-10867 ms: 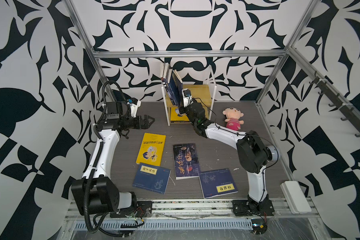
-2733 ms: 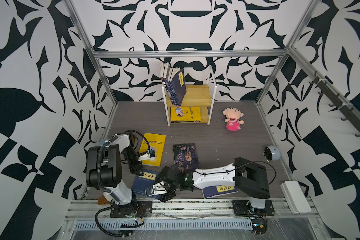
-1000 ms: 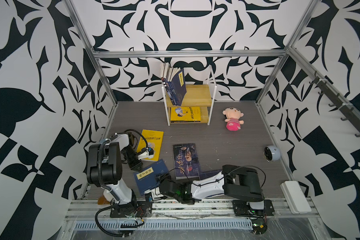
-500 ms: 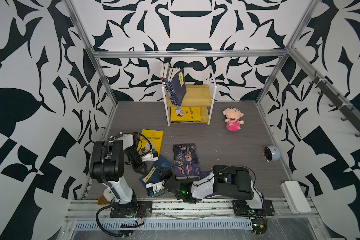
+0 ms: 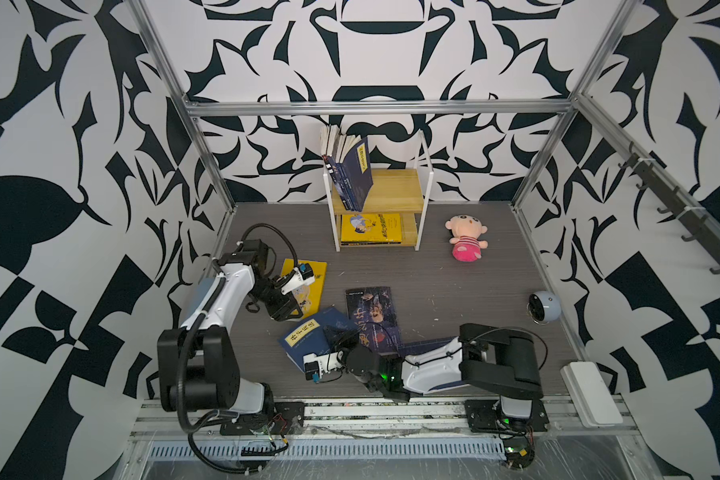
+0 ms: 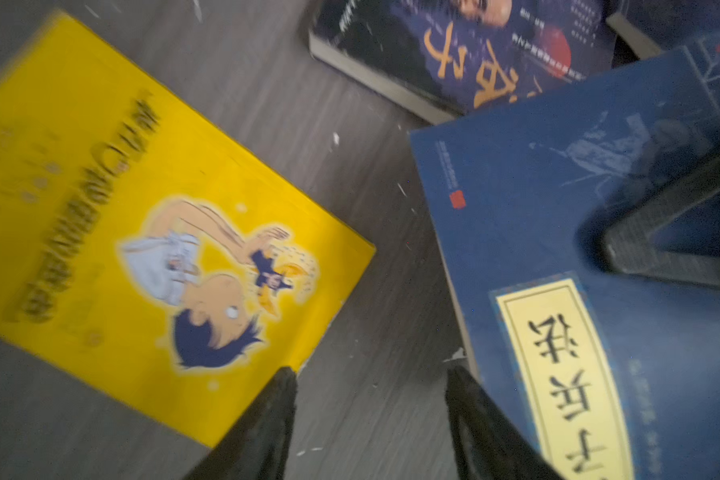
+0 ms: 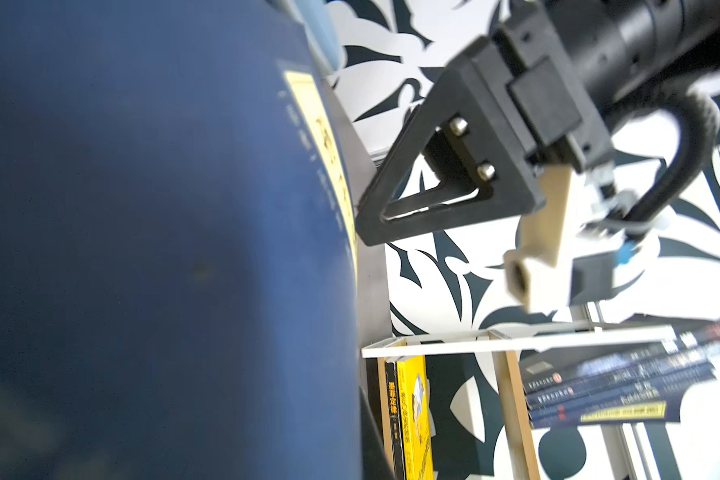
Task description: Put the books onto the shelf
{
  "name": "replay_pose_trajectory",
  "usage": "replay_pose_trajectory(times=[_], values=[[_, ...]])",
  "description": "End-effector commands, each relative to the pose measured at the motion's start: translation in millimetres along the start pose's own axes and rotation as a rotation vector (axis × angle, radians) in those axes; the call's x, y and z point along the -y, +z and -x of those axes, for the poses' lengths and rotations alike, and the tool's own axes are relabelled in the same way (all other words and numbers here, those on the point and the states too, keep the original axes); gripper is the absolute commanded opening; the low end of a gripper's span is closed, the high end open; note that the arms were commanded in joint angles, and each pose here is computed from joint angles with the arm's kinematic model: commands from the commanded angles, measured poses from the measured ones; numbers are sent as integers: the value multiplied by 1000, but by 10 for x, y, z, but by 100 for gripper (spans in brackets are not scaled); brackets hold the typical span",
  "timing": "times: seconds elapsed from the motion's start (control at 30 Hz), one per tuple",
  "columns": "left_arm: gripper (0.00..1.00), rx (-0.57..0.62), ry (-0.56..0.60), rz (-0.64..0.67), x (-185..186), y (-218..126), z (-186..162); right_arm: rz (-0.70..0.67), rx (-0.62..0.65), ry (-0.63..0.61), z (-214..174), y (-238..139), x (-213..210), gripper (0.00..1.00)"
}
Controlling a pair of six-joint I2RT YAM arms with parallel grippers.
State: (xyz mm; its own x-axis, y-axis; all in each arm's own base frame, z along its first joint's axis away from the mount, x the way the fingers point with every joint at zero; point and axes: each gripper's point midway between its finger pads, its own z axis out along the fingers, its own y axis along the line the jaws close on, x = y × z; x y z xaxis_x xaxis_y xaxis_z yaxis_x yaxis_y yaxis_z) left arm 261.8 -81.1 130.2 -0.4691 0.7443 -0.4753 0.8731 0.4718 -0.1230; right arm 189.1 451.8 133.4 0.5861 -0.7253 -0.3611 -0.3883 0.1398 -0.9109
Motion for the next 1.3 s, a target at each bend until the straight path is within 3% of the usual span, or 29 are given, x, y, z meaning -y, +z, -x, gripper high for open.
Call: replay_pose_trajectory(times=[0.0,0.2,0.37,0.47,0.67,0.8,0.93,1.27], values=[[70,151,-64,72,-150,-197,363,-43,28,188,23,-115,394,0],[84,380,-254,351,-750,-737,821,5,-10,423,-281,-245,714,0],[91,471,-411,402,-913,-1065,955,-32,-51,612,-590,-316,1067,0],[100,493,-479,408,-912,-1128,946,-64,-89,729,-808,-343,1270,0],[100,490,-668,354,-849,-983,789,-223,-174,986,-1221,-397,1840,0],[100,567,-764,299,-825,-999,690,-342,-240,1167,-1493,-446,2266,0],[100,648,-882,243,-882,-972,544,-452,-222,1312,-1673,-513,2660,0],[99,658,-868,249,-865,-1024,585,-667,-126,1505,-1966,-425,3568,0]])
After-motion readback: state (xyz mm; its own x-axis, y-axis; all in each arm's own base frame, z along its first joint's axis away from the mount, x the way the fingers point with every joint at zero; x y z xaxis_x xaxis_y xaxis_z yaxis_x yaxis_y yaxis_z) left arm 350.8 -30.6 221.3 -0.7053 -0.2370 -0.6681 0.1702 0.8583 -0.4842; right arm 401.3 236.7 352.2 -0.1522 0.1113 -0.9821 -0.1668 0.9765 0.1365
